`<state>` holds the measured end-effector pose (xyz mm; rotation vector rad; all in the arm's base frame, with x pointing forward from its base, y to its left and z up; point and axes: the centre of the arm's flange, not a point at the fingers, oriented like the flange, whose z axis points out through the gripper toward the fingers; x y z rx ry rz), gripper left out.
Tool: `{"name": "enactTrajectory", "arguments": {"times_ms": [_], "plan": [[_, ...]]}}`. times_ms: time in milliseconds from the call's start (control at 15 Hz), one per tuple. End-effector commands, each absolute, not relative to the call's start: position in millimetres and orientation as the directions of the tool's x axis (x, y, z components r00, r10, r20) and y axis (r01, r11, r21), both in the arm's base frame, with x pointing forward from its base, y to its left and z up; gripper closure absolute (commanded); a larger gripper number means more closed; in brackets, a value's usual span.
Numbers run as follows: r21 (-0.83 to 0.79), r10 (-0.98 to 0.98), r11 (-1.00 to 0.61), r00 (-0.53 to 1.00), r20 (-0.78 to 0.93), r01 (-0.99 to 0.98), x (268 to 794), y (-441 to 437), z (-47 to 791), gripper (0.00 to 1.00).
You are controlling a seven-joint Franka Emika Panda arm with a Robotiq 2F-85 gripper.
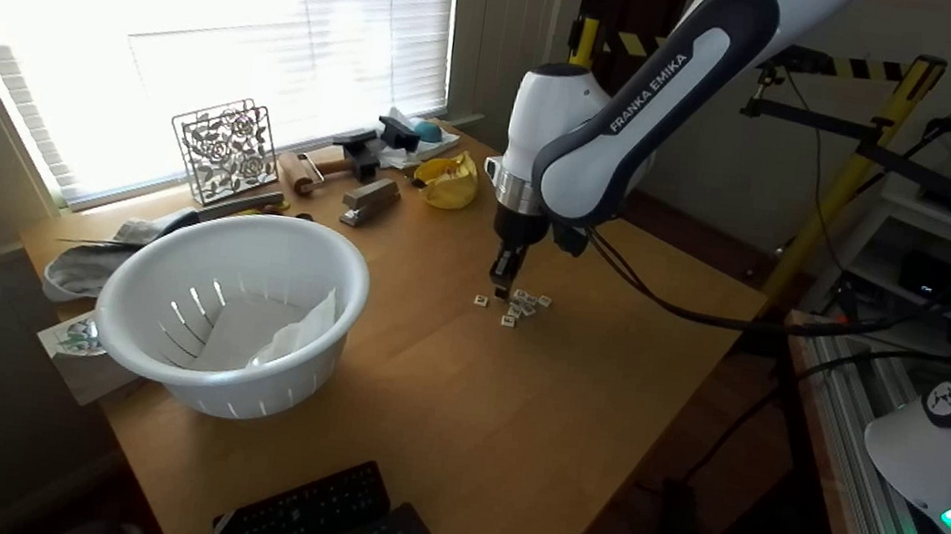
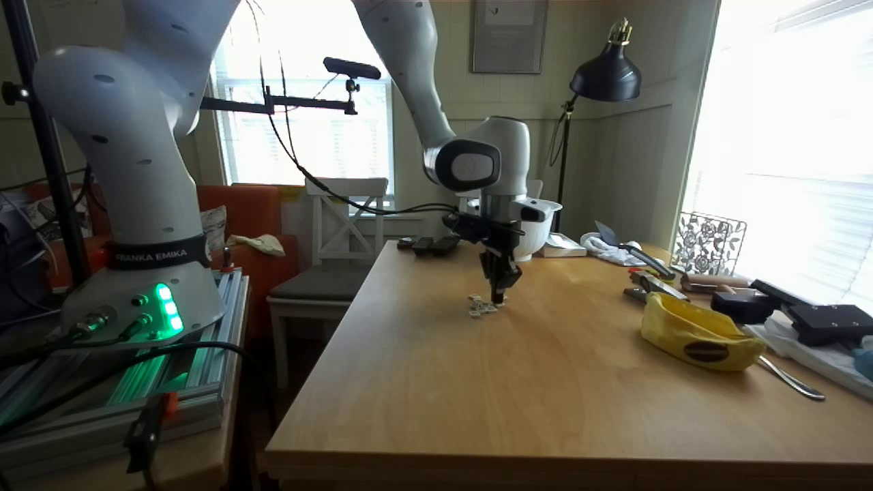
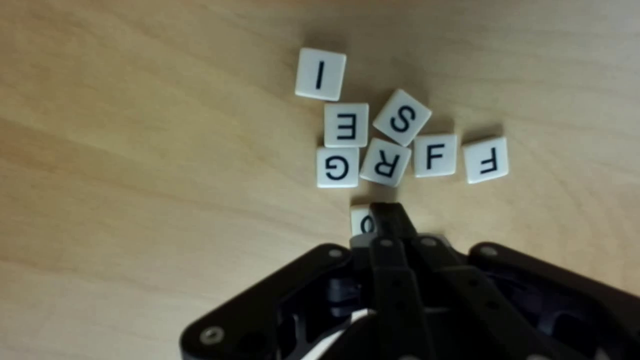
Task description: Create the word 'More' with the tiles.
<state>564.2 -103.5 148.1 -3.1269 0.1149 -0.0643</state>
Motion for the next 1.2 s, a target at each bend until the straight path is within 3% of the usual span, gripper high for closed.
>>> {"name": "enactTrajectory", "arguments": {"times_ms": [0,1133], "plan": [[-0.018,-0.037,-0.999,0.998,0.042,-0.036,574.5,-107.4,133.6,1.0],[-0.028,-0.002,-1.0,0.999,0.05,0.0,584.8,-101.9,130.4,1.0]]}}
